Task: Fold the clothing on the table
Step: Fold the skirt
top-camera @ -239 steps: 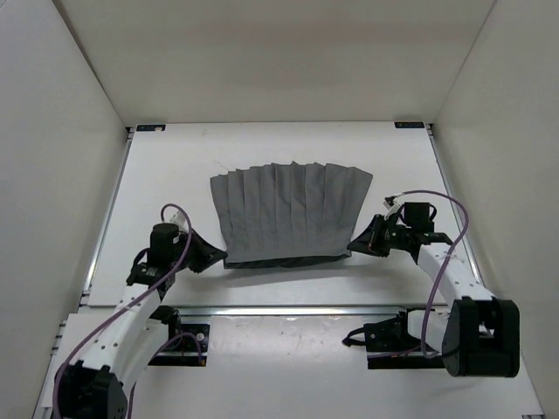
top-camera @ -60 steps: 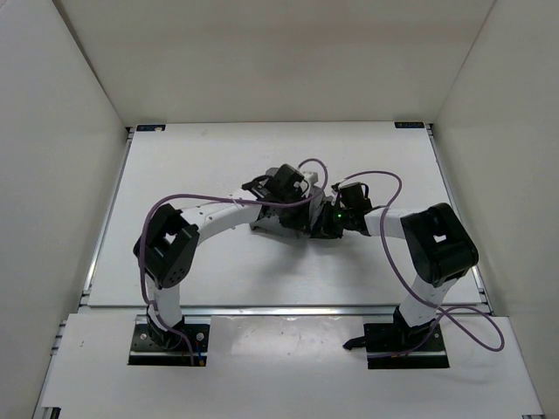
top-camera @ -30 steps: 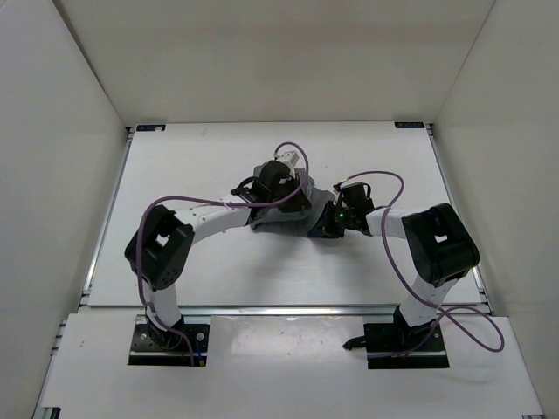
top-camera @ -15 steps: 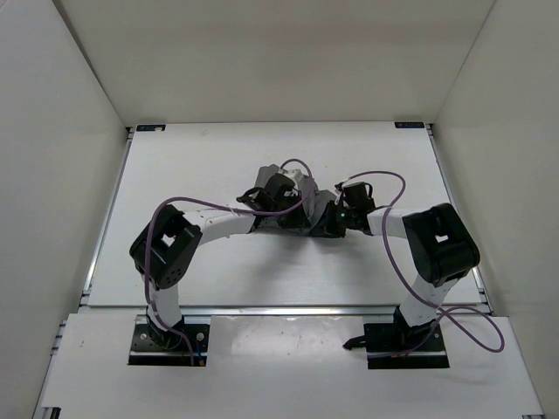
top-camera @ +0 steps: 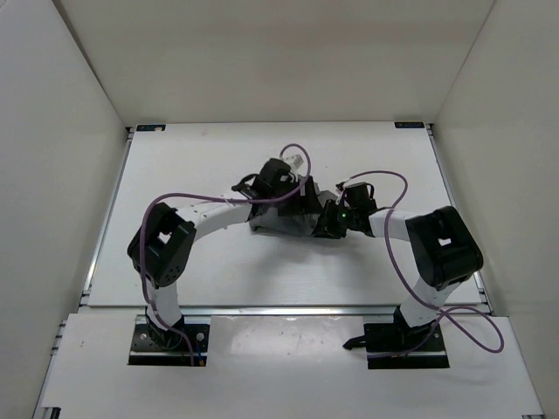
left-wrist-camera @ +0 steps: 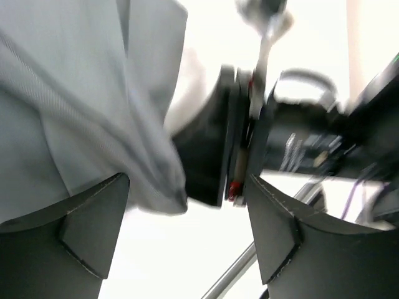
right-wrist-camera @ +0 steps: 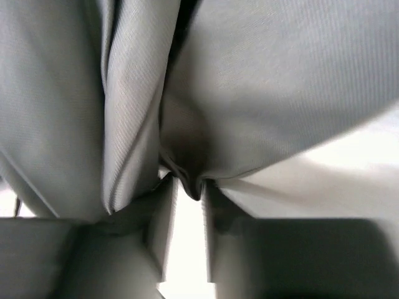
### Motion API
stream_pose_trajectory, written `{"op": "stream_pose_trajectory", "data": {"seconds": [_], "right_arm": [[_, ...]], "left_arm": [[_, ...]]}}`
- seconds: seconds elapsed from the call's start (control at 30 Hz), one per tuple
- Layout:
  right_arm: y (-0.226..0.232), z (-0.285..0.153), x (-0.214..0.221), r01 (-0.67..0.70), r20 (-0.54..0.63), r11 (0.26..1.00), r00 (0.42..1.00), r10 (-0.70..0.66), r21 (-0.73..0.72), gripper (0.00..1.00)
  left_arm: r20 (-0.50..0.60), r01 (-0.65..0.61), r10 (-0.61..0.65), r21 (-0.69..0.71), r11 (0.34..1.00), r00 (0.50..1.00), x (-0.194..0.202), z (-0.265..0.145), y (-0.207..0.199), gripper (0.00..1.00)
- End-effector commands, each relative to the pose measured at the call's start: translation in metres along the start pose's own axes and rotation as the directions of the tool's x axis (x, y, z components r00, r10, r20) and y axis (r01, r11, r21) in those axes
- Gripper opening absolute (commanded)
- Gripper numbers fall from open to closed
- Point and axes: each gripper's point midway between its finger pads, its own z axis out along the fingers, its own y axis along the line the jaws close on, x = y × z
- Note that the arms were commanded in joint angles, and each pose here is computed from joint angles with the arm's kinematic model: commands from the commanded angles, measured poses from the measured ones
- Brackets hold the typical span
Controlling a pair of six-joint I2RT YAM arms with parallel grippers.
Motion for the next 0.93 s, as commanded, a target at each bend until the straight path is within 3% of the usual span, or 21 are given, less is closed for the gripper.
{"op": "stream_pose_trajectory", "data": {"seconds": [0.0,0.07,0.1,0.13,0.37,0.4,0.43,0.67,0.9], "right_arm": [[-0.015,-0.016,0.002,0.025,0.048,0.998,0.998,-0.027,0.059,0.30],[-0.018,-0.034,-0.004,0.021,0.118,0.996,0.993,-0.031,0.083,0.48],[-0.023,-0.041,-0.005,-0.003,0.135,0.995,0.991,-0.010,0.095,0.52],[-0.021,-0.051,-0.009,0.012,0.172,0.994,0.985,-0.030,0.107,0.54],[-0.036,-0.111,-0.031,-0.011,0.328,0.989,0.944,-0.037,0.144,0.78],[-0.038,-0.116,-0.033,-0.017,0.343,0.990,0.939,-0.033,0.142,0.91],[-0.039,-0.117,-0.032,-0.024,0.345,0.990,0.938,-0.025,0.137,0.99],[-0.029,-0.126,-0.024,0.006,0.367,0.992,0.929,-0.051,0.123,0.99],[-0.026,-0.123,-0.013,0.029,0.365,0.993,0.929,-0.070,0.116,0.99]], "left_arm": [[0.149,-0.060,0.047,0.088,0.994,0.988,-0.076,-0.061,-0.032,0.87],[0.171,-0.021,0.007,0.075,0.997,0.985,-0.092,-0.089,-0.011,0.88],[0.149,-0.015,0.002,0.089,0.996,0.989,-0.084,-0.103,-0.006,0.98],[0.125,0.014,-0.024,0.076,0.997,0.992,-0.078,-0.110,0.013,0.99],[0.004,-0.021,0.023,-0.280,0.960,1.000,-0.027,-0.169,0.094,0.99],[-0.020,-0.045,0.041,-0.307,0.951,0.999,-0.018,-0.171,0.098,0.98],[-0.025,-0.066,0.062,-0.307,0.950,0.998,-0.009,-0.175,0.095,0.99],[0.054,-0.055,0.072,-0.264,0.963,0.996,0.008,-0.197,0.098,0.99],[-0.034,-0.066,0.058,-0.284,0.957,0.998,0.028,-0.196,0.102,0.98]]}}
